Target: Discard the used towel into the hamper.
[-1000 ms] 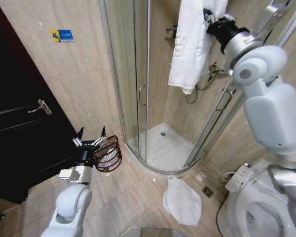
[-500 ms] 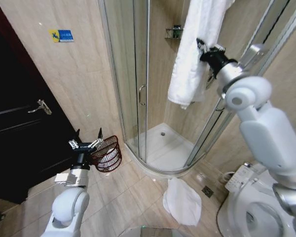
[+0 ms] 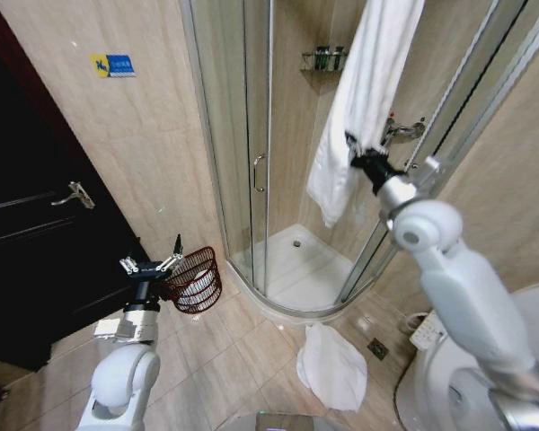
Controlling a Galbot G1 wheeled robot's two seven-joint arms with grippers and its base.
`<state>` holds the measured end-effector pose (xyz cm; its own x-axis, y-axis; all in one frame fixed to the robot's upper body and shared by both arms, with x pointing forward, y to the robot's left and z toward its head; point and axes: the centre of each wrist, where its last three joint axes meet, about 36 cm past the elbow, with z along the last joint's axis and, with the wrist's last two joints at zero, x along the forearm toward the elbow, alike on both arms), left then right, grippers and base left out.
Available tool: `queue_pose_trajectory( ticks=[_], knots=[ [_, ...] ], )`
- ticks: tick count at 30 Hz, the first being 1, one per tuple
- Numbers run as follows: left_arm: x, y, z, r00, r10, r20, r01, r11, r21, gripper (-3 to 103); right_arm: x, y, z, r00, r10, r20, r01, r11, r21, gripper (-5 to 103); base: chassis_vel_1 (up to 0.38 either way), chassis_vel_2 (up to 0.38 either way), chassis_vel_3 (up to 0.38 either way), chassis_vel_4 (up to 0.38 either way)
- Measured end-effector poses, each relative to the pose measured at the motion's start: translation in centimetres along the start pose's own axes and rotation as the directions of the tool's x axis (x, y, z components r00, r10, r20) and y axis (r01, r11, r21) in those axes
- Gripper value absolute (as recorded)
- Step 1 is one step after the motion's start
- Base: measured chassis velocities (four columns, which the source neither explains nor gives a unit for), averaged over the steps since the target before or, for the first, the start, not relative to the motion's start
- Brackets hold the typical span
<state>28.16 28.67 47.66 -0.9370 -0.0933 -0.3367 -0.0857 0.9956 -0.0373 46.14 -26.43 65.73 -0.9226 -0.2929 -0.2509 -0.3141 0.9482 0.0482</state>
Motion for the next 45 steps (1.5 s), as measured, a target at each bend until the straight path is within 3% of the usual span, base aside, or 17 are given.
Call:
queue_pose_trajectory(
  ticks=[15, 20, 28, 45],
  knots=[
    [0.9, 0.1, 0.2, 1.0, -0.007, 0.002, 0.007, 1.0, -0.001, 100, 7.0, 2.4, 8.0, 0.996, 0.034, -0.077, -0.037, 0.998, -0.041, 5, 0.0, 0.0, 0.0, 0.0],
    [1.8, 0.1, 0.2, 1.0, -0.01, -0.002, 0.01, 1.0, -0.002, 100, 9.7, 2.4, 9.7, 0.997, 0.067, -0.039, -0.066, 0.997, 0.025, 5, 0.0, 0.0, 0.0, 0.0],
    [2.2, 0.2, 0.8, 1.0, -0.003, -0.002, 0.003, 1.0, -0.019, 100, 15.5, 5.8, 12.1, 0.991, 0.109, -0.076, -0.11, 0.994, -0.012, 5, 0.0, 0.0, 0.0, 0.0],
    [2.1, 0.2, 1.3, 1.0, 0.0, 0.003, 0.001, 1.0, -0.011, 100, 18.7, 7.7, 17.1, 0.977, 0.178, -0.113, -0.179, 0.984, -0.001, 5, 0.0, 0.0, 0.0, 0.0]
  ],
)
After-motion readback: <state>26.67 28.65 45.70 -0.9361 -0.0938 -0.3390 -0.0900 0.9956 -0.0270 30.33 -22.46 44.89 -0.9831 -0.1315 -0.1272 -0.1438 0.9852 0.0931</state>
